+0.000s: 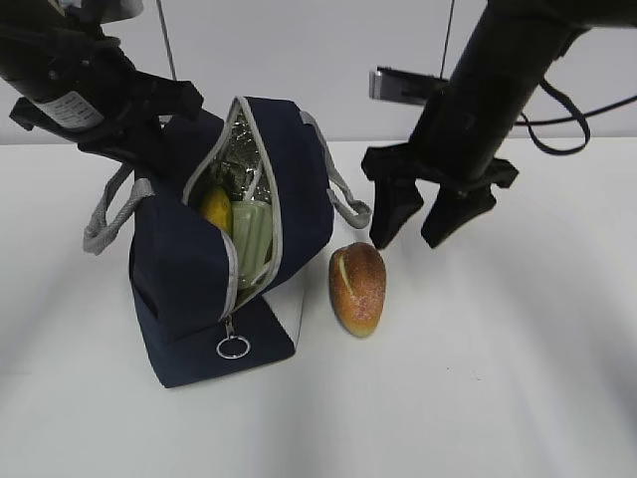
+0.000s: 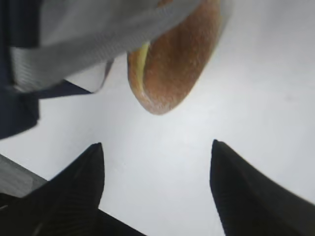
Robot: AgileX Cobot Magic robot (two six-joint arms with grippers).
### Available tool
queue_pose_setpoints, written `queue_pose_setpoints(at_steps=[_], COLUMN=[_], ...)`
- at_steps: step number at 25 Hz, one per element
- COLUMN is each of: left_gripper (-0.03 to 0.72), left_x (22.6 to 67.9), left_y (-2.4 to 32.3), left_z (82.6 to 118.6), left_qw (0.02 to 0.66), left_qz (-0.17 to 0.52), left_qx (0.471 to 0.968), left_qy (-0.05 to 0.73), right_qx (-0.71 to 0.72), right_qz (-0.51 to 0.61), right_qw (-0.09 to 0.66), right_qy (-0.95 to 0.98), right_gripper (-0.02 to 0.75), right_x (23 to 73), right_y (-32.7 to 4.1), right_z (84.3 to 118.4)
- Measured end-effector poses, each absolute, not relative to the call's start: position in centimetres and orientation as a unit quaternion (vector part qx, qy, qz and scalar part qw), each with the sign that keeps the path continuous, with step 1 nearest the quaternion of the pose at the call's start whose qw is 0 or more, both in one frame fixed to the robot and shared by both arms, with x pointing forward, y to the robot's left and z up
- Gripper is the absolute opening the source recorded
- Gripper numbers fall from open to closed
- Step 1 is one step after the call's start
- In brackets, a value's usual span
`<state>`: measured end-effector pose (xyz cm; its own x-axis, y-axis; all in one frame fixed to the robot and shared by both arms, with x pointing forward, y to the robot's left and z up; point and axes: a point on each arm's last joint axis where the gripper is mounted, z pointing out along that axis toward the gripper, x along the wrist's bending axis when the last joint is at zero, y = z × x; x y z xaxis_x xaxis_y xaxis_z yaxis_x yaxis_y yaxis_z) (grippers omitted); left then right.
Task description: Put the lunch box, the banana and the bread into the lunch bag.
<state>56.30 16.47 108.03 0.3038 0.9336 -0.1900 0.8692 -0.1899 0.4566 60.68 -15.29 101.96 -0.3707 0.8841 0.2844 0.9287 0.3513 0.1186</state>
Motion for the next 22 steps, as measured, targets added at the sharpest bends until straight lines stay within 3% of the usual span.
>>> queue_pose_setpoints(at_steps=[5, 7, 12, 22], left_gripper=[-0.003, -0.003, -0.003, -0.003], left_x=[56.3, 56.3, 56.3, 56.3], left_y=[16.5, 16.5, 16.5, 16.5], left_z=[108.0, 108.0, 108.0, 108.0], left_qw=[0.247, 0.247, 0.247, 0.247], left_qz=[0.065, 0.066, 0.066, 0.066], left_qx=[0.769, 0.769, 0.769, 0.769], left_qy=[0.586, 0.586, 0.586, 0.586], right_qx=[-0.568, -0.574, -0.595, -0.623], right_qz=[-0.124, -0.151, -0.203, -0.187], right_qw=[0.085, 0.072, 0.092, 0.115], right_qy=[-0.809, -0.802, -0.772, -0.751], right_gripper=[0.631, 0.652, 0.662, 0.657], right_x=[60.2, 60.6, 61.7, 63.6], right_y=[-15.5, -15.3, -14.2, -13.5], right_z=[99.5, 99.5, 98.2, 92.3])
